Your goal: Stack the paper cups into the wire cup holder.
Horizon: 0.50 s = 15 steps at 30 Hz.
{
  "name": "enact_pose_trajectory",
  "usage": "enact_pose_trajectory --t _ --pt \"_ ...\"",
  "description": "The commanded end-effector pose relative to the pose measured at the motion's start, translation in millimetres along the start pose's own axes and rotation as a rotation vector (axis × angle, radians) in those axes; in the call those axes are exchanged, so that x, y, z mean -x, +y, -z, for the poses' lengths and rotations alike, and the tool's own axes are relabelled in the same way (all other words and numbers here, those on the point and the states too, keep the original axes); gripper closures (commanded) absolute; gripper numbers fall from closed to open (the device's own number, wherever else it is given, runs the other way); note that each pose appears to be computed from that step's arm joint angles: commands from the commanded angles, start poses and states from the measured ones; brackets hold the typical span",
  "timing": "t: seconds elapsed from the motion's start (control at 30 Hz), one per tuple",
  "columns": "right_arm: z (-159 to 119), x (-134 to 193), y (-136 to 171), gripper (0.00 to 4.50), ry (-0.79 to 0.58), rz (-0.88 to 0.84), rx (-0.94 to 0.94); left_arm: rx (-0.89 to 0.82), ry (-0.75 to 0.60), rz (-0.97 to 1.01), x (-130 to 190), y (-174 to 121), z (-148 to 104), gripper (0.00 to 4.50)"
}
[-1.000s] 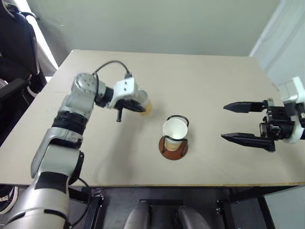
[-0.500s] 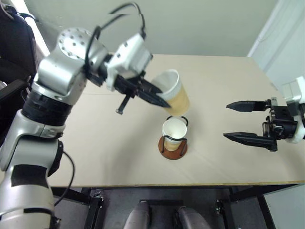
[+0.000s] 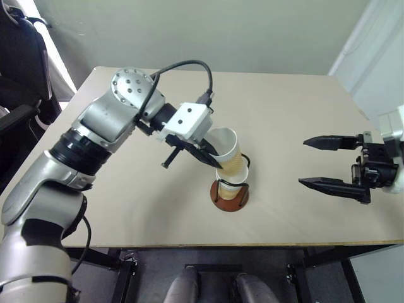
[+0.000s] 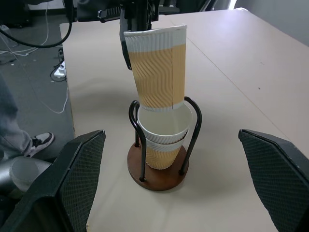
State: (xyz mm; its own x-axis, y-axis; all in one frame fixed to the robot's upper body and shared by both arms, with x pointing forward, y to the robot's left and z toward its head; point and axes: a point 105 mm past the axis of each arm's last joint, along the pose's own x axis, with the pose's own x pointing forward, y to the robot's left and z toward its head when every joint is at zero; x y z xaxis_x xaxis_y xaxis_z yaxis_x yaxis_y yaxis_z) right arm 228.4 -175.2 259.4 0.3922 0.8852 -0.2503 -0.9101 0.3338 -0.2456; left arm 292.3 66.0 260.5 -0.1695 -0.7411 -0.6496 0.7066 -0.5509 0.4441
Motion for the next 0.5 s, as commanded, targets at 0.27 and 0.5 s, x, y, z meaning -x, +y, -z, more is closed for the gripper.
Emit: enact_pose_trajectory --t 0.27,0.5 --pt "-11 1 -1 0.00 -0.012 0.021 0.048 -0.048 0.027 -0.029 -1 13 6 1.78" --pt "-10 -1 -1 0.00 -0.014 0.008 0.043 -0.021 -0.014 -0.051 3 13 1 0.04"
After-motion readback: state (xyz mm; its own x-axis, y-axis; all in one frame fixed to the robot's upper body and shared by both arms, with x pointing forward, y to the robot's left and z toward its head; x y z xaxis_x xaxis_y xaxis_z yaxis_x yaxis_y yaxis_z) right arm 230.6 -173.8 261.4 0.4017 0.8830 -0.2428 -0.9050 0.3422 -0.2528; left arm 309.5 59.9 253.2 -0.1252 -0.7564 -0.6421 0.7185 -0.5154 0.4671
